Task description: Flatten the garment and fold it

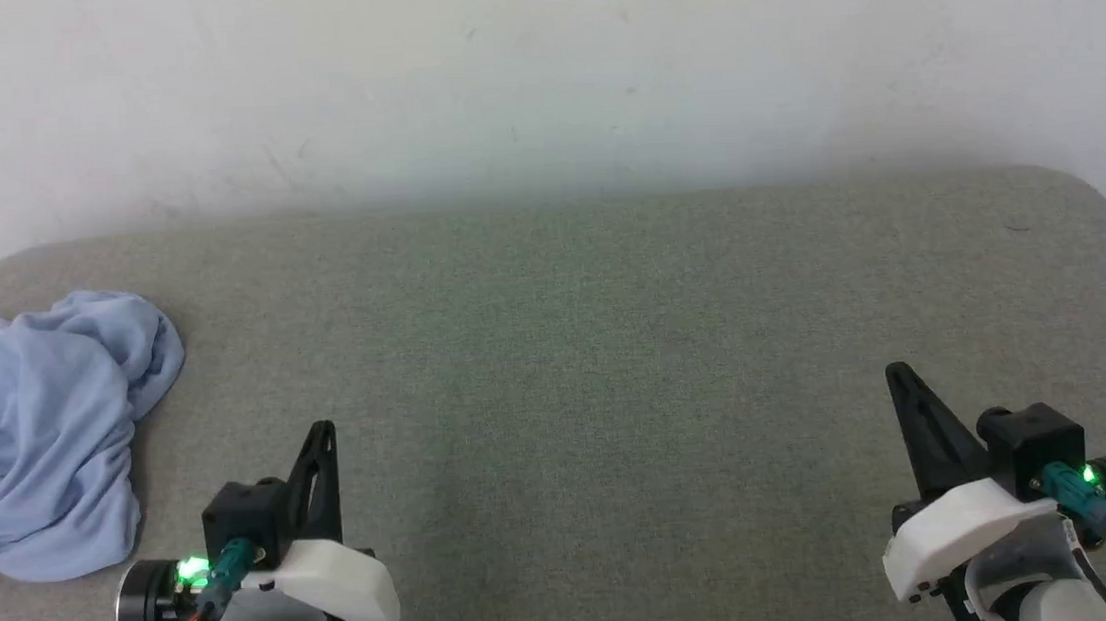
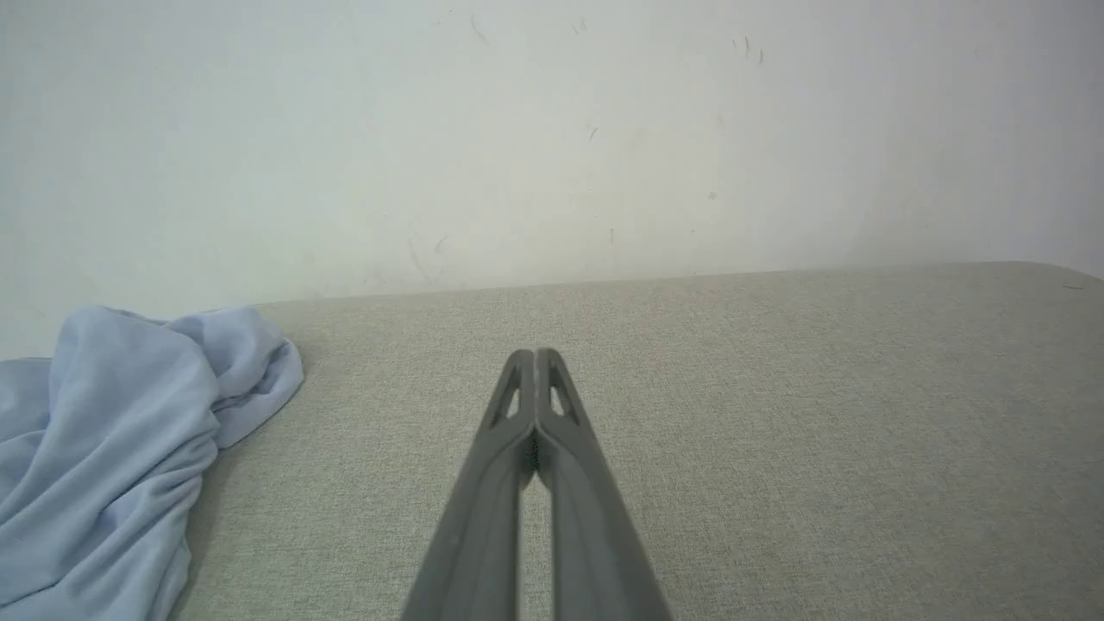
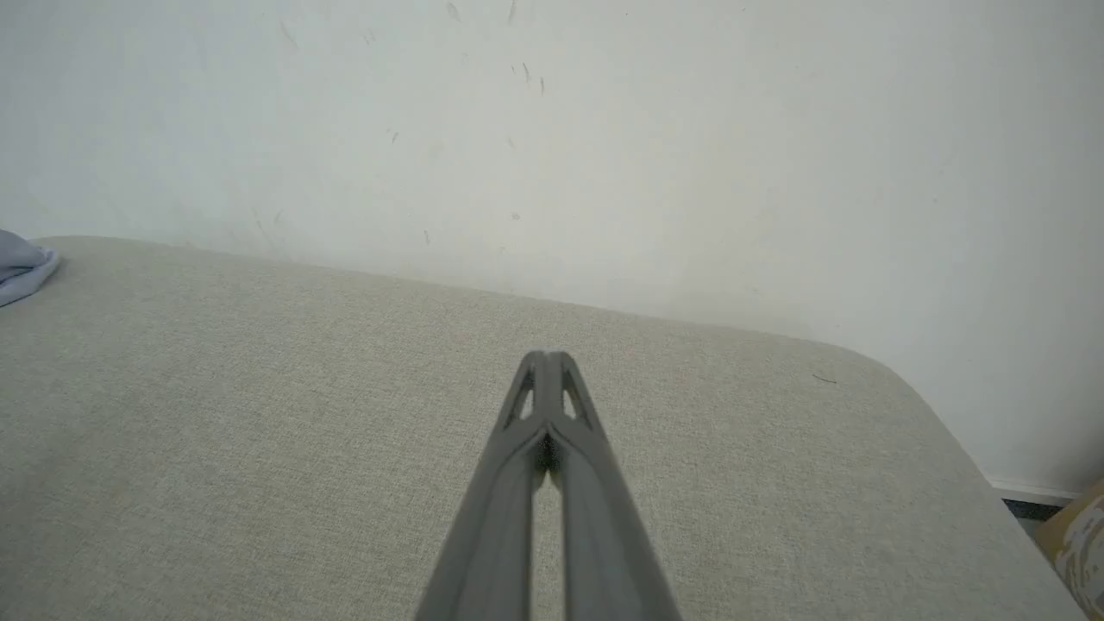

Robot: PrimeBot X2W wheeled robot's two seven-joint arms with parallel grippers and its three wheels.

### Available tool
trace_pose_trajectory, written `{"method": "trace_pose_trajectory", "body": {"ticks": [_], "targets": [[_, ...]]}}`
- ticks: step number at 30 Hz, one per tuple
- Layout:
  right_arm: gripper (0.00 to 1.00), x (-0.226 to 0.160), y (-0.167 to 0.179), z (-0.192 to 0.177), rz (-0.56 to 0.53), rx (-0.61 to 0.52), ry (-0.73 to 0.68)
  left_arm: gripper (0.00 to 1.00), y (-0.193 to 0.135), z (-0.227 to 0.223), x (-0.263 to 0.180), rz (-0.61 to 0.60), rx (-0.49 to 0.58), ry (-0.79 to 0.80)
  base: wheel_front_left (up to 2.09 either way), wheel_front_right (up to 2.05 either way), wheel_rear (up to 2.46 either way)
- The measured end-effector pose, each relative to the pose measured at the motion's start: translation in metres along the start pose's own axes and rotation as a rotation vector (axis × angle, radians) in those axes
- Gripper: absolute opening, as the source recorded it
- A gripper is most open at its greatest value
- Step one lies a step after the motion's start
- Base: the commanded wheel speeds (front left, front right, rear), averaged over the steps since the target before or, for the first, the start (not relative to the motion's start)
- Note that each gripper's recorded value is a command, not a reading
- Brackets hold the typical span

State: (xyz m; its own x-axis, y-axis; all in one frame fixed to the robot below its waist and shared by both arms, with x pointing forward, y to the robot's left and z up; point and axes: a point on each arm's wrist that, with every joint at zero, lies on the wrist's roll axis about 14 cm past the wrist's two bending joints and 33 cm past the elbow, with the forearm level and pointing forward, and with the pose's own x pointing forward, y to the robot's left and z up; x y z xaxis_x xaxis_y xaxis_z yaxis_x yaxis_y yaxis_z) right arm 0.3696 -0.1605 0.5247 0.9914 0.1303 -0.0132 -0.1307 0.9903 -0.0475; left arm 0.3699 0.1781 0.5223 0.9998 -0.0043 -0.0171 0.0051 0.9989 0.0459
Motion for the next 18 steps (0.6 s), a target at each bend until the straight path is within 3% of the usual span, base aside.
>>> {"method": "trace_pose_trajectory", "body": {"ticks": [18], "targets": [[0.00, 0.0000, 0.0000, 0.0000, 0.000, 0.000, 0.000, 0.00, 0.0000, 0.0000, 0.0000, 0.000, 0.000, 0.000, 0.00, 0.00, 0.00]]}}
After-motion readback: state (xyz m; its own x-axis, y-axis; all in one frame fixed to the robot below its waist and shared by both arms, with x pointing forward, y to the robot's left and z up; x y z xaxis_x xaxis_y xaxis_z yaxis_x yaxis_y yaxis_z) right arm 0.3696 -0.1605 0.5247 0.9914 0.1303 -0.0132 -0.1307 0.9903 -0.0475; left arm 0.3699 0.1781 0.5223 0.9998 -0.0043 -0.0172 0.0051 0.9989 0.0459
